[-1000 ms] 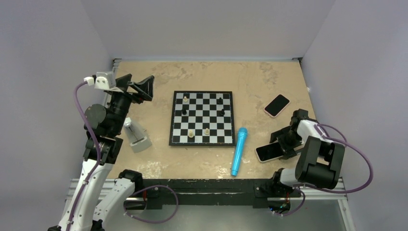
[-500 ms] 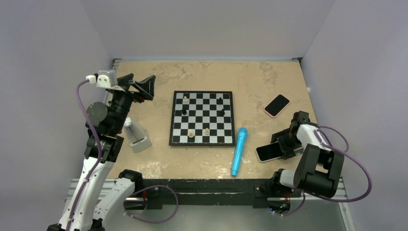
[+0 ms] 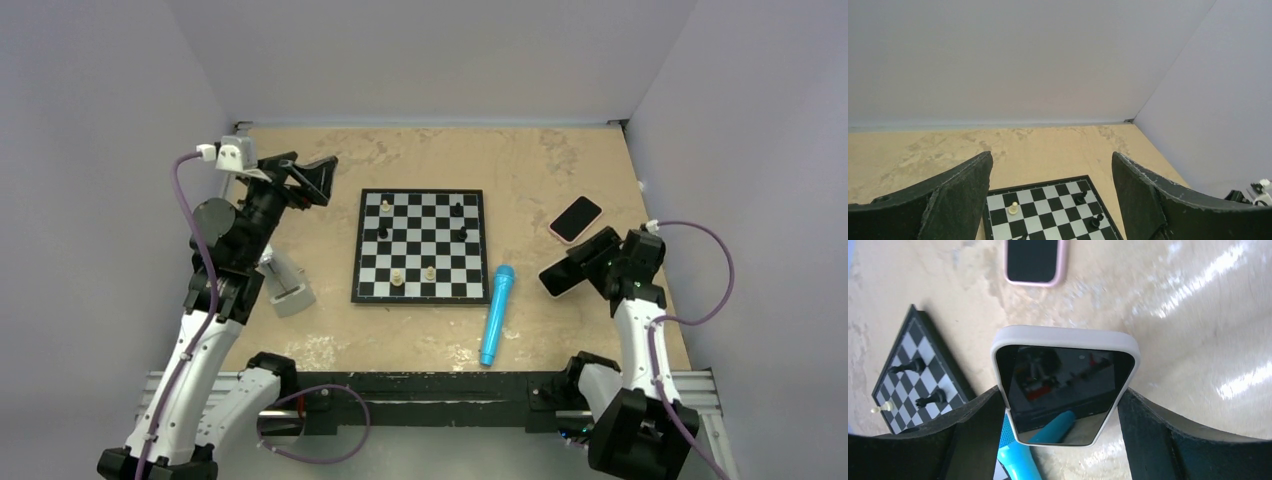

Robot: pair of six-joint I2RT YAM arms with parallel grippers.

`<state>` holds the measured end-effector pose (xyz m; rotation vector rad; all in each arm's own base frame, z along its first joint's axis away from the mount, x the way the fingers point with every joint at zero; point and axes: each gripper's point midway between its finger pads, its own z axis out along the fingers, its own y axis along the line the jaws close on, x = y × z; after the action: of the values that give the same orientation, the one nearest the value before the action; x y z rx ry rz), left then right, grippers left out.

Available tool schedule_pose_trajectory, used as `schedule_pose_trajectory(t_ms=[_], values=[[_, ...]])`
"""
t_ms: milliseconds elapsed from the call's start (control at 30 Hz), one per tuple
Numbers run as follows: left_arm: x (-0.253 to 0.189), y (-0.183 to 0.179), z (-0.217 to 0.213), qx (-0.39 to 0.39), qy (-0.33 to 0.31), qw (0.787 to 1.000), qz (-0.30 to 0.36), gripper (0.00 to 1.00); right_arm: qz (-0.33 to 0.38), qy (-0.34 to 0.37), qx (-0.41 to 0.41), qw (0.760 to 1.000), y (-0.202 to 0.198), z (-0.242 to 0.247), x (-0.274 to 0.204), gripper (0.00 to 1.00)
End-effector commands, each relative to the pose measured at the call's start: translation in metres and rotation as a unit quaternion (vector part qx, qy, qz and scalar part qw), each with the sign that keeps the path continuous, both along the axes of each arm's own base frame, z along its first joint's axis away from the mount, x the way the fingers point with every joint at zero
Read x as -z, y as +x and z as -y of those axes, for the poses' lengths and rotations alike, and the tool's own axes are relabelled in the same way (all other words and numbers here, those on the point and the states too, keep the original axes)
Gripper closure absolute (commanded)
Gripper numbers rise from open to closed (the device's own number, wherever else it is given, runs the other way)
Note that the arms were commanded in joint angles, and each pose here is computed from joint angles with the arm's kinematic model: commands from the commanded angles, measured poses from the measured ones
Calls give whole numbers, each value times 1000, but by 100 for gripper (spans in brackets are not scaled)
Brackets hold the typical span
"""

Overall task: Take the phone out of the phone case
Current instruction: Pick up the phone at the center of the board.

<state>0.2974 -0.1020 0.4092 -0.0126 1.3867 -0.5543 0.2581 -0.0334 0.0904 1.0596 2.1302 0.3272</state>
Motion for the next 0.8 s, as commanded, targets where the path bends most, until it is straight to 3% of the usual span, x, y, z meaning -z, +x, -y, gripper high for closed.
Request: schedule_pose_trajectory(t_ms=[0,400,600,767], values=[[-6,1,24,61,-23,998,-3,10,114,-78,-65,988,33,6,-58,100],[20,11,80,186,-13,979,-83,14,234,-143,-155,949,54,-24,-136,100],[38,7,108,235,0,963,-134,15,327,-138,-310,882,62,-129,-189,100],[47,2,128,271,-13,948,-166,15,358,-116,-388,842,53,-206,-206,100]])
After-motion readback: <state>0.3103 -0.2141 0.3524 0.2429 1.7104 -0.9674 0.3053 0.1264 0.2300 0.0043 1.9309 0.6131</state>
